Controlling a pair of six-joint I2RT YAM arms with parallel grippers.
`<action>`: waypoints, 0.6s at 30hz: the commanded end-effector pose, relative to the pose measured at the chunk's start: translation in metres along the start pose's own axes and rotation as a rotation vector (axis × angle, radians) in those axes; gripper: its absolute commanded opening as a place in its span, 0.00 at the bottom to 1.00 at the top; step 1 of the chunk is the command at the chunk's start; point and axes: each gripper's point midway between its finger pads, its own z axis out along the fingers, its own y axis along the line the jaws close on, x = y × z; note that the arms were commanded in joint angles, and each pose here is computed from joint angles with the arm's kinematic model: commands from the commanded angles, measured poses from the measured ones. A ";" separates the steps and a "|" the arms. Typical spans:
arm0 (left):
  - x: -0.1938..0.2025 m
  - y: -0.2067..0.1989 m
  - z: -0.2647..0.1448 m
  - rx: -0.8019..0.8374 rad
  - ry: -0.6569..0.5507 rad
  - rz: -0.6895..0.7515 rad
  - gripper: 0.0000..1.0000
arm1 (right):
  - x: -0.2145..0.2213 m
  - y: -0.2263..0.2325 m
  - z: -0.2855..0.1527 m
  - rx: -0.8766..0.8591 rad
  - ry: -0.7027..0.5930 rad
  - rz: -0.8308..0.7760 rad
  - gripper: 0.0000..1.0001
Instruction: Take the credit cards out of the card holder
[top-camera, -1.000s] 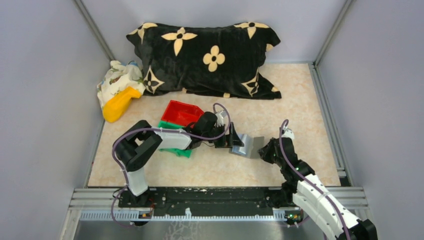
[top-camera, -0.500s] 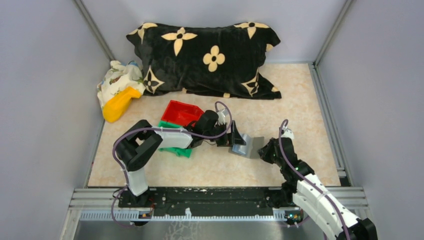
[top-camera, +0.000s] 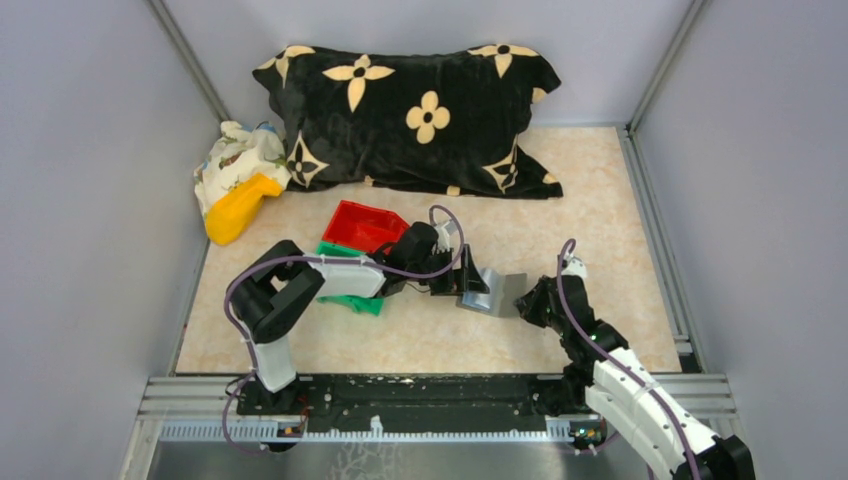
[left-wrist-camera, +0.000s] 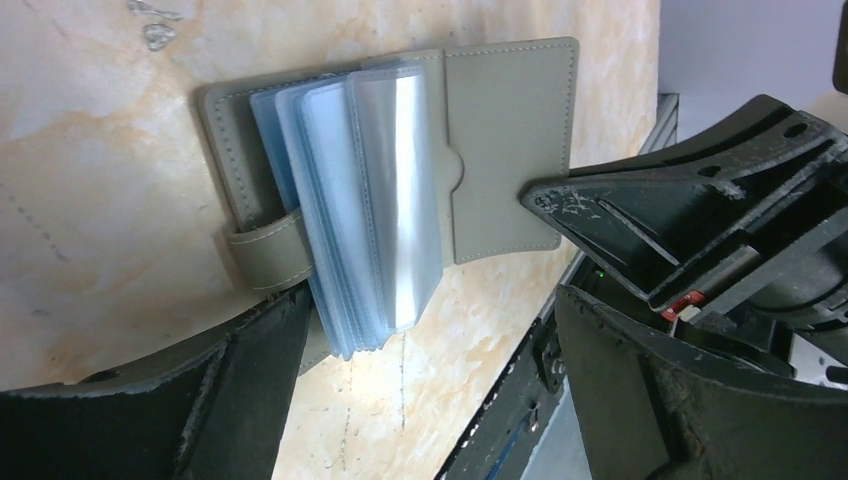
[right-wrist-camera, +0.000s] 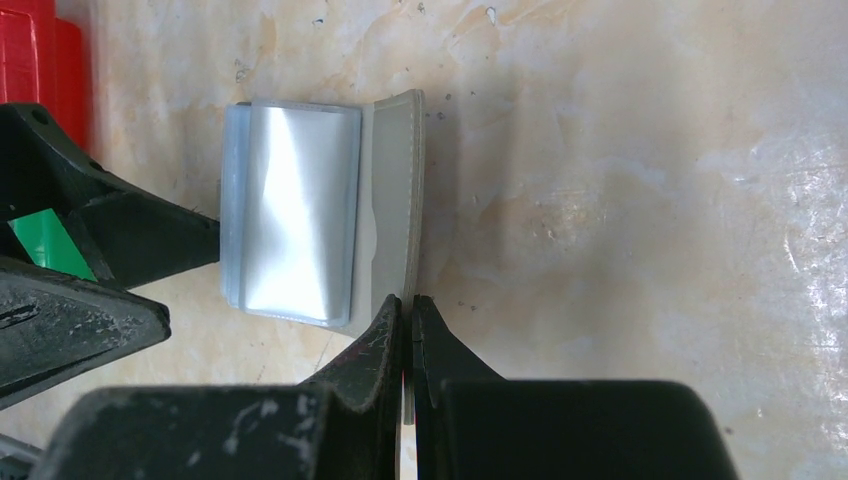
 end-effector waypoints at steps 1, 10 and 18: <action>-0.014 -0.006 -0.009 -0.036 -0.054 0.047 0.97 | -0.003 0.003 0.001 -0.018 -0.011 -0.001 0.00; -0.032 -0.019 -0.019 -0.060 -0.113 0.081 0.97 | -0.001 0.002 0.002 -0.018 -0.007 -0.001 0.00; -0.025 -0.029 -0.007 -0.041 -0.075 0.100 0.97 | -0.001 0.001 0.003 -0.013 -0.008 -0.001 0.00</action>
